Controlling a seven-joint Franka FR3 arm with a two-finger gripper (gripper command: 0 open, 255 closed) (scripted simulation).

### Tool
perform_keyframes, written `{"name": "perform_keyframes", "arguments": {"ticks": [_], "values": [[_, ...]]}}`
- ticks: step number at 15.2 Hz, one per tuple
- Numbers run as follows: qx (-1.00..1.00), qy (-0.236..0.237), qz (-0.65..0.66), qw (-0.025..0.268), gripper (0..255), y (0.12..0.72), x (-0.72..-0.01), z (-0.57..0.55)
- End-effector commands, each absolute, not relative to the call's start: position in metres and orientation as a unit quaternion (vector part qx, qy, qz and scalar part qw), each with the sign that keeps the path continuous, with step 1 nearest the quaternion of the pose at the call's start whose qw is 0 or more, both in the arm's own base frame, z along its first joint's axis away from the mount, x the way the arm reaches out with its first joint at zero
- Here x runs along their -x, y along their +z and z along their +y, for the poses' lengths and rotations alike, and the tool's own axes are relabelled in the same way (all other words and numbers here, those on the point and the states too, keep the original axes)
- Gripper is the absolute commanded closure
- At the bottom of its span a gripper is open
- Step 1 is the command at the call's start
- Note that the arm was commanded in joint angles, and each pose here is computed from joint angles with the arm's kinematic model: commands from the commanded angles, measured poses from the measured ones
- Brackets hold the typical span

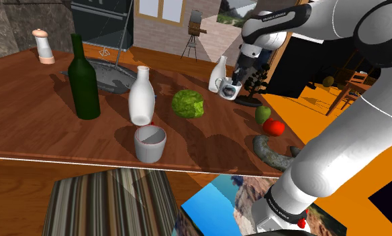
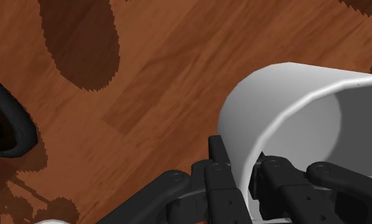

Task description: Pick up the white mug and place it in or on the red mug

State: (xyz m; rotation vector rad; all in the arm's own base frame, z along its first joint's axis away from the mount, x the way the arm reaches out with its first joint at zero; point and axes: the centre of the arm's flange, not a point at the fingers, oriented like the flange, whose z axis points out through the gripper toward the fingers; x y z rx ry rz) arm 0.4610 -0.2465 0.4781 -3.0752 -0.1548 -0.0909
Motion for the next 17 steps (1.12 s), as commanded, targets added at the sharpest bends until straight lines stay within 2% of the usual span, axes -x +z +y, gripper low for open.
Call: {"name": "perform_keyframes", "arguments": {"ticks": [1,5,17], "values": [[0.998,-0.029,-0.050,0.031,255,0.489,-0.462,-0.248],[0.998,-0.029,-0.050,0.031,255,0.508,-0.462,-0.248],[0.998,-0.029,-0.050,0.031,255,0.511,-0.462,-0.090]]}}
